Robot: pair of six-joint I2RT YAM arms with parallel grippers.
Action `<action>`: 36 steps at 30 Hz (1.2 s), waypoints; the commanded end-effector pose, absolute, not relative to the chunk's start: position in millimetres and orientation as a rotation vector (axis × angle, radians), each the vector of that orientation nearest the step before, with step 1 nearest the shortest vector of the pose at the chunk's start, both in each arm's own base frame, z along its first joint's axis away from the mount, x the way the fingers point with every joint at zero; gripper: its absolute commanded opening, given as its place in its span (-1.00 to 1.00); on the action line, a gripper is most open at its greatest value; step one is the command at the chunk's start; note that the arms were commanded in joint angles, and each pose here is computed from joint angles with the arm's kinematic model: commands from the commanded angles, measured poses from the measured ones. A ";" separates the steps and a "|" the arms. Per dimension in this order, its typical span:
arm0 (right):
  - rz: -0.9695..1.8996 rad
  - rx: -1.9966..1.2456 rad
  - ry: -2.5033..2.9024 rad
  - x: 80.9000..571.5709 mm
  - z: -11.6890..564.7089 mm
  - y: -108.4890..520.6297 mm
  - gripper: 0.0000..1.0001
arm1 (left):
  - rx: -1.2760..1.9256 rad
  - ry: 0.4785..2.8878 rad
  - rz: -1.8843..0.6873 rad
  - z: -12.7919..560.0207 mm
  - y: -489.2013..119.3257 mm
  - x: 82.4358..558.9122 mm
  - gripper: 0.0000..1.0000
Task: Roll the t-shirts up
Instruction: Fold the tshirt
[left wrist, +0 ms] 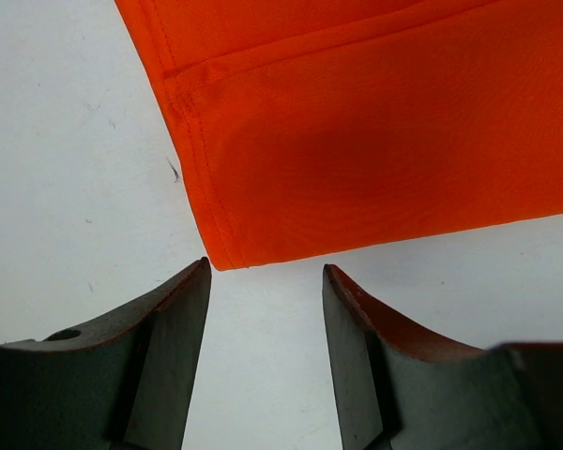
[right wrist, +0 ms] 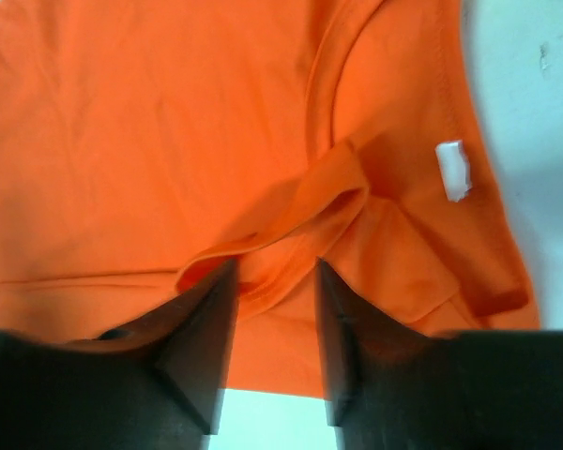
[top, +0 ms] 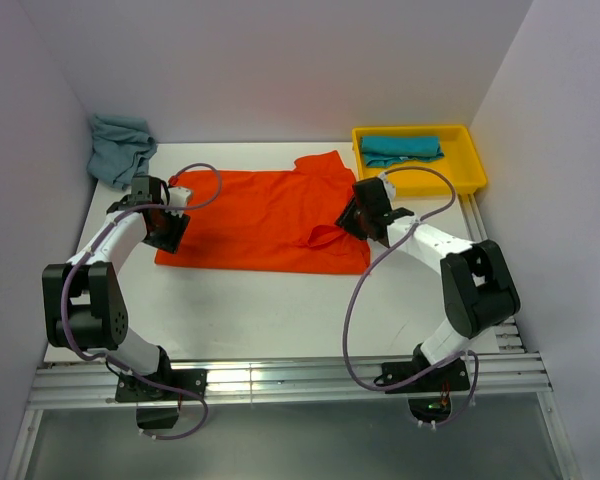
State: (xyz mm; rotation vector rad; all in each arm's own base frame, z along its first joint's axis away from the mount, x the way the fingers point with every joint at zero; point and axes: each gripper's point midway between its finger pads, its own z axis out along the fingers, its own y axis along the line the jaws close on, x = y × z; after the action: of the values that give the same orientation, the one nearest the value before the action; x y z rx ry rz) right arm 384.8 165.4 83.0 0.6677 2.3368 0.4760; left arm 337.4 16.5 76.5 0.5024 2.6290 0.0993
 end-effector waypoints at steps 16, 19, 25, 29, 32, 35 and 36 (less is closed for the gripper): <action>0.474 0.473 2.434 340.5 63.8 244.3 -0.89 | 0.513 2.593 0.077 92.6 11.4 343.8 0.10; 0.466 0.451 2.461 341.5 54.6 252.7 -0.91 | 0.515 2.596 0.078 92.0 11.2 343.4 0.10; 0.421 0.435 2.488 353.9 44.7 259.3 -0.91 | 0.516 2.597 0.086 91.7 12.6 343.3 0.10; 0.393 0.433 2.489 367.7 43.7 262.3 -0.91 | 0.520 2.601 0.088 89.8 13.0 342.8 0.10; 0.385 0.433 2.497 377.1 42.6 264.0 -0.91 | 0.525 2.598 0.094 89.0 13.7 343.7 0.10; 0.385 0.438 2.483 386.9 48.0 263.3 -0.89 | 0.525 2.603 0.097 86.8 14.2 343.0 0.10; 0.392 0.445 2.473 393.1 52.3 263.5 -0.88 | 0.526 2.601 0.100 86.9 14.6 343.4 0.10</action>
State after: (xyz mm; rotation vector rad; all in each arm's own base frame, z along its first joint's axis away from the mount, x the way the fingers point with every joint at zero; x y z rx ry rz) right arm 375.4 268.0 41.8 0.4385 2.5043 0.4162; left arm 332.2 16.2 75.0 0.5064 2.6496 0.0926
